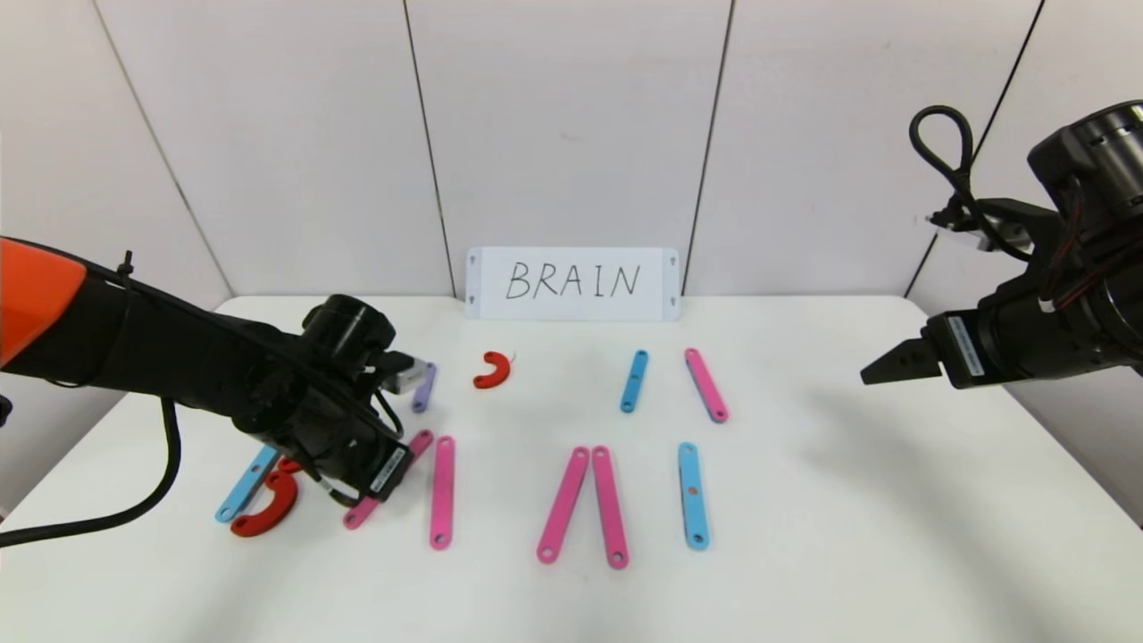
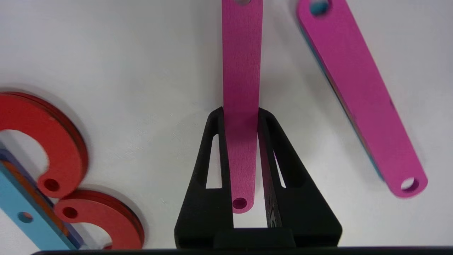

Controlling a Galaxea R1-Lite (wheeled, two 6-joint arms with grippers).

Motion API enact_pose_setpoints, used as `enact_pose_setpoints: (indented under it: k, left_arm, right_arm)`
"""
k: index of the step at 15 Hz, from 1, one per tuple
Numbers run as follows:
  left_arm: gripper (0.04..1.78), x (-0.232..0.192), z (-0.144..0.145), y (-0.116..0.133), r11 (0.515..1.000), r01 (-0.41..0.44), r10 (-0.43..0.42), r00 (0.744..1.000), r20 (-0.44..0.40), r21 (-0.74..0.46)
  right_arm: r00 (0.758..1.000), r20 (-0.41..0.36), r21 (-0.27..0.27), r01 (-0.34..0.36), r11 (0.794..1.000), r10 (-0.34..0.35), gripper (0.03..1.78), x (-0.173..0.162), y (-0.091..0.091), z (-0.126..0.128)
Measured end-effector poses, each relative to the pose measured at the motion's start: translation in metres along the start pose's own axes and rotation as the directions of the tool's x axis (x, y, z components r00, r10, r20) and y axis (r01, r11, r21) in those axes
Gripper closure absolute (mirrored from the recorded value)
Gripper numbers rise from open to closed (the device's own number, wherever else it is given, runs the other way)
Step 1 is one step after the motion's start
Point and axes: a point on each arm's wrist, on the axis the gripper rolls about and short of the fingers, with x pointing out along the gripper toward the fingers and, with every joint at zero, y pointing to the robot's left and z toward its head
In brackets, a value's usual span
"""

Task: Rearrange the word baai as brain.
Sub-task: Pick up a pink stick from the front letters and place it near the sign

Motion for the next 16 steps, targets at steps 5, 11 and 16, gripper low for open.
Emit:
enact_pose_setpoints:
  k: [5,11,16]
  left_arm:
    - [1.54,-0.014,0.033,0.035,0.980,-0.045,0.077,0.984,0.162,-0.191]
    - [1.54,-0.004,0.046,0.064,0.963,-0.109,0.152,0.975,0.162,-0.248]
    - [1.54,0.020,0.059,0.080,0.937,-0.110,0.170,0.973,0.158,-0.331]
  right_arm:
    - [1.000,-0.012,-0.010,-0.006,1.000,0.006,0.07,0.003,0.003,0.000]
    - [1.000,-0.024,-0.015,-0.004,1.000,0.004,0.07,0.007,0.004,-0.001]
    - [1.000,-0.030,-0.018,-0.004,1.000,0.004,0.07,0.008,0.004,-0.002]
